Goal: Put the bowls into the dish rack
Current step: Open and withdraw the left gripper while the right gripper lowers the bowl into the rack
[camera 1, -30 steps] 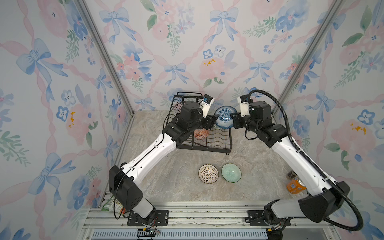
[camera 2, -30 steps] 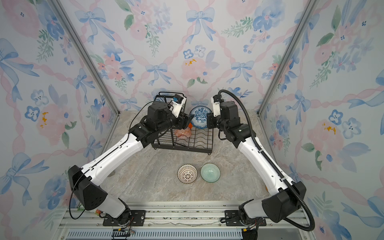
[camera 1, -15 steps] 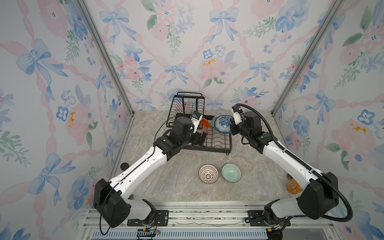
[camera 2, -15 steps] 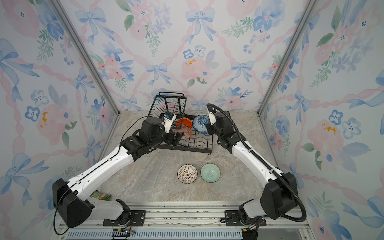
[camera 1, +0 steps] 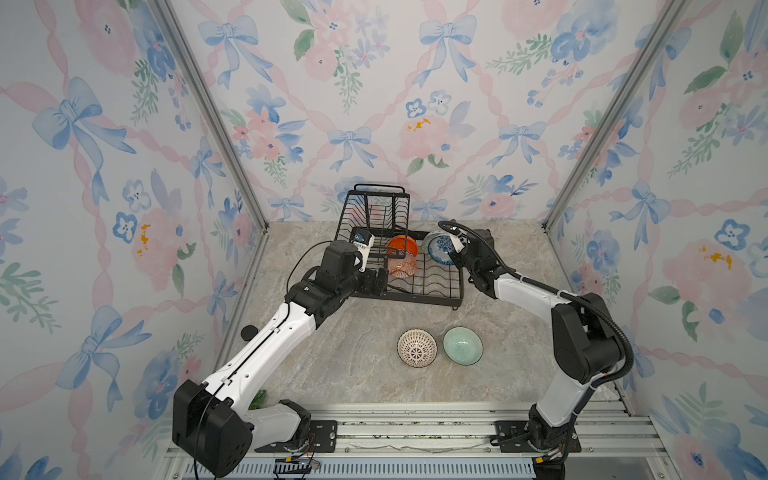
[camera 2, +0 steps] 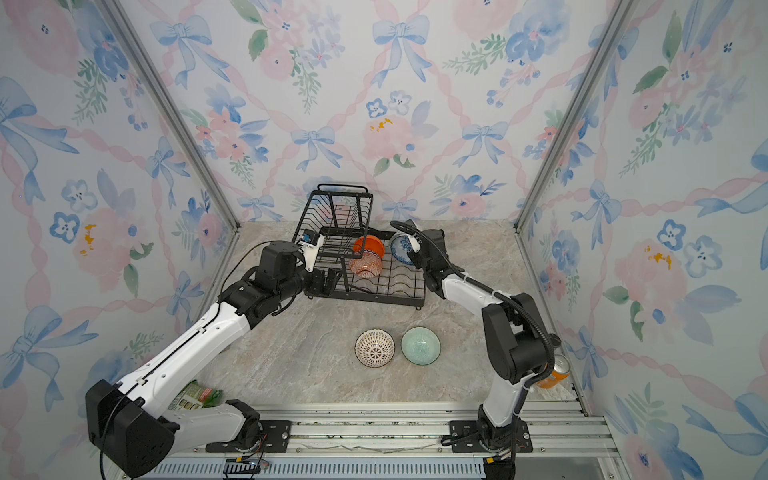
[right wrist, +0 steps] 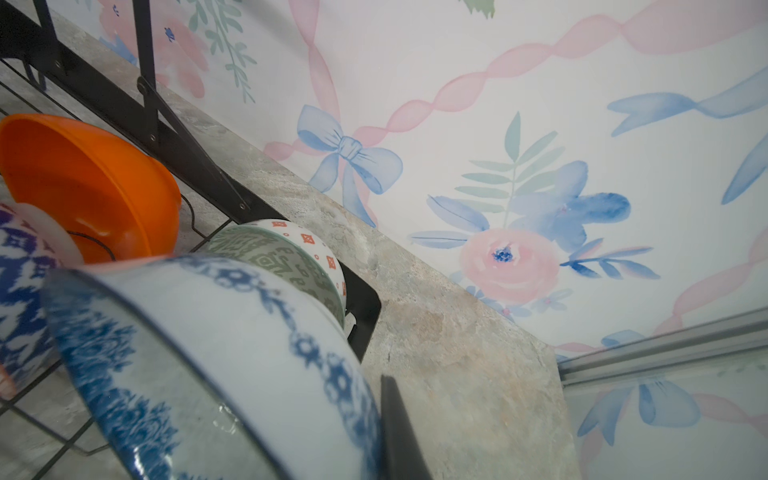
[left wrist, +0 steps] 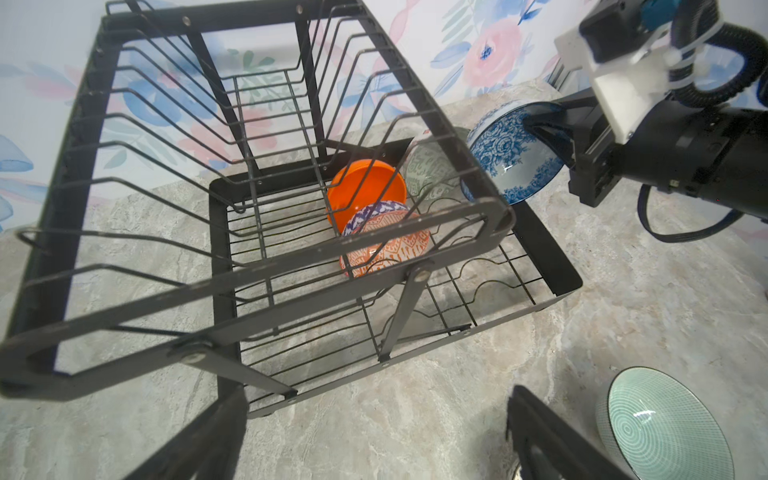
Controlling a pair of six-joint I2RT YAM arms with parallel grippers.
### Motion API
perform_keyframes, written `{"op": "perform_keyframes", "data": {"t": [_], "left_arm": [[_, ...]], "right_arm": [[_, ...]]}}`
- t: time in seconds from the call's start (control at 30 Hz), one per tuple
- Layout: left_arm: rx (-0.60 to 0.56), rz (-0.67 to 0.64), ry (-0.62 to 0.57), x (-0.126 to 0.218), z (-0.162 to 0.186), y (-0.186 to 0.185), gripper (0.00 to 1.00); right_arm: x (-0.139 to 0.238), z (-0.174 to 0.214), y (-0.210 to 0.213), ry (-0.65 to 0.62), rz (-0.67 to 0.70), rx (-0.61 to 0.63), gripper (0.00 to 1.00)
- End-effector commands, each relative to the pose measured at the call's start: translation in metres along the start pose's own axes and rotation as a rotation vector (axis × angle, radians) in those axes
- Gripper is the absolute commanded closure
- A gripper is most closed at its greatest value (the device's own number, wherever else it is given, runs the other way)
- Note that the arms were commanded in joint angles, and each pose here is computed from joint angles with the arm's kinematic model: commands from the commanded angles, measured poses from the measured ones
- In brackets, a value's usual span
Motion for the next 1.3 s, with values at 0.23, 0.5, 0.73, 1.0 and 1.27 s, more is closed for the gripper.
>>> {"op": "perform_keyframes", "data": {"t": [0.23,0.5,0.73,1.0,1.27], "left_arm": [[0.007,0.017,0.046,-0.005,0.014,0.003,0.02],[0.014,0.036,0.048,-0.003,0.018,0.001,0.02],[0.014,0.055,0.048,-0.004,0.018,-0.001,0.02],[0.017,0.057,0.051,-0.006,0.016,0.001,0.02],[0.021,0.062,0.062,-0.009,0.019,0.002,0.02]], "right_arm": [[-0.021,-0.006,0.014,-0.189,0.121,0.199,1.0],[-0.034,0.004,0.029,-0.217,0.151,0.317,1.0],[-0.039,0.011,0.03,-0.218,0.149,0.343,1.0],[-0.041,0.023,0.034,-0.201,0.127,0.356,1.0],[-0.044,0.035,0.041,-0.187,0.11,0.356,1.0]]}}
Point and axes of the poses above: each gripper's point midway between its finger pads, its own x axis back along the fingers, its own y axis along the line the jaws close on, z = x × y, the point moved 7 cm from there along x, back along the fingers, and after that the axes turned 8 degrees about -x, right-handed, at the moved point
